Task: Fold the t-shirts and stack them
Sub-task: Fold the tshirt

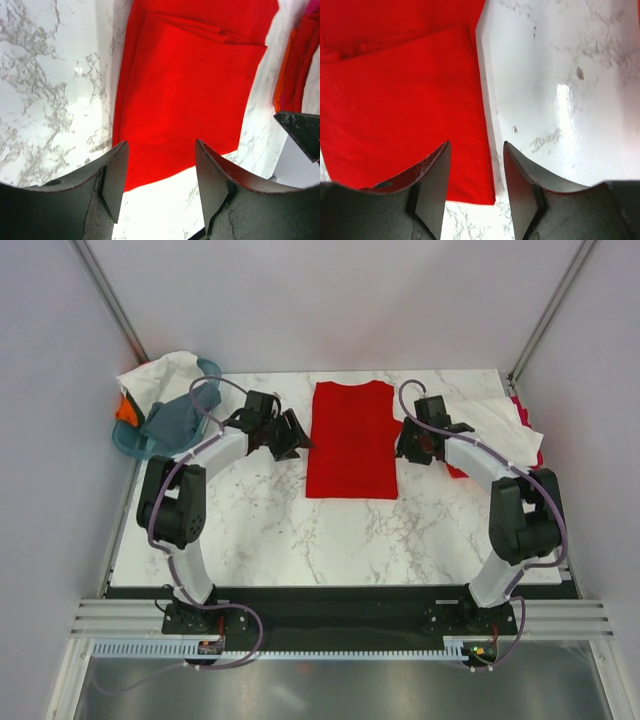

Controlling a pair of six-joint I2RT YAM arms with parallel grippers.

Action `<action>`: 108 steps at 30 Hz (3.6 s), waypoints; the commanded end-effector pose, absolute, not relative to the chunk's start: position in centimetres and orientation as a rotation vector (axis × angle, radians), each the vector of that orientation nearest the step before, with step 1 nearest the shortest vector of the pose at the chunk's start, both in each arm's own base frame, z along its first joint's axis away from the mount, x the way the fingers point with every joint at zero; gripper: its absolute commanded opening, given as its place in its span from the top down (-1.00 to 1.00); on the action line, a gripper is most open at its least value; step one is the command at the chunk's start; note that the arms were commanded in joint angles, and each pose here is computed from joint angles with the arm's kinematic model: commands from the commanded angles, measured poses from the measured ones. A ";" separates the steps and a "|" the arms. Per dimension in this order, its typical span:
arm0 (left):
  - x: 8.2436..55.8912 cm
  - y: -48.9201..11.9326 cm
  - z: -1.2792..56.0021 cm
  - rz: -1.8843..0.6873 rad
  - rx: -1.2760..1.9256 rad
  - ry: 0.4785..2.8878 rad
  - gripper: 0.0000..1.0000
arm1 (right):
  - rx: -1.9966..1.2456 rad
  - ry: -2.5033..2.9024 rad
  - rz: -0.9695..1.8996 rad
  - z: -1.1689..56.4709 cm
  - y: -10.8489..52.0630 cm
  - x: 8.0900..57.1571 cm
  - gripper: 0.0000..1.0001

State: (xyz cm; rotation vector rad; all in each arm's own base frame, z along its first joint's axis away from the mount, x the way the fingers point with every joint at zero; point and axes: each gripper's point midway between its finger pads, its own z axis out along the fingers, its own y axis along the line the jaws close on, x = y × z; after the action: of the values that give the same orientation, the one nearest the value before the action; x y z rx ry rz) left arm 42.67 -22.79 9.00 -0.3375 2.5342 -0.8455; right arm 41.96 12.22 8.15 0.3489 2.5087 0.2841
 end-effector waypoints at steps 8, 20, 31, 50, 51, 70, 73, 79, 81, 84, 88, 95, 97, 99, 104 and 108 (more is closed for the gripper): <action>36.5 -22.0 8.1 -0.852 -0.230 2.535 -0.20 | 0.241 2.521 0.448 7.2 13.5 35.3 0.03; 34.4 -23.3 5.2 -0.881 -0.185 2.604 -0.11 | 0.237 2.585 0.513 4.2 14.6 33.4 0.10; 33.7 -23.2 3.7 -0.880 -0.185 2.632 0.01 | 0.223 2.618 0.504 2.3 14.5 32.8 0.42; 32.3 -24.2 2.6 -0.918 -0.177 2.664 0.54 | 0.207 2.625 0.523 2.2 14.8 32.7 0.96; 32.2 -24.3 2.5 -0.922 -0.174 2.665 0.59 | 0.204 2.625 0.526 2.3 14.9 32.7 0.98; 25.3 -22.5 5.8 -1.032 -0.153 2.556 0.95 | 0.146 2.500 0.664 7.8 15.1 27.4 1.00; 24.2 -22.3 7.0 -1.056 -0.150 2.540 0.95 | 0.137 2.475 0.680 9.0 15.0 26.6 1.00; 22.8 -22.2 10.6 -1.106 -0.112 2.516 0.95 | 0.111 2.405 0.695 13.0 15.0 26.4 1.00; 22.5 -22.2 12.1 -1.127 -0.098 2.485 0.95 | 0.097 2.377 0.711 14.6 15.0 26.2 1.00; 21.9 -22.2 14.2 -1.164 -0.086 2.448 0.95 | 0.089 2.346 0.716 16.2 14.9 26.0 1.00; 22.0 -22.3 16.9 -1.181 -0.068 2.400 0.95 | 0.086 2.316 0.686 18.0 14.7 26.8 1.00; 24.5 -22.5 19.0 -1.168 -0.071 2.381 0.95 | 0.081 2.297 0.620 20.1 14.8 30.3 1.00; 25.7 -22.6 19.8 -1.160 -0.075 2.367 0.95 | 0.090 2.282 0.597 21.0 14.7 31.5 1.00; 26.7 -22.6 19.9 -1.148 -0.075 2.369 0.95 | 0.096 2.301 0.580 20.5 14.7 32.6 1.00; 30.2 -22.6 20.2 -1.130 -0.098 2.377 0.95 | 0.122 2.321 0.531 20.1 14.5 35.6 1.00; 33.2 -22.3 21.0 -1.118 -0.118 2.358 0.95 | 0.146 2.319 0.515 20.1 14.3 37.6 1.00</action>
State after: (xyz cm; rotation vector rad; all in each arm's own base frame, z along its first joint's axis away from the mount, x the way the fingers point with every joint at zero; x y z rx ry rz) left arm 31.18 -22.35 19.01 -0.1698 2.4101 -1.1049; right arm 35.42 14.81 18.06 0.1471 2.3874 0.5465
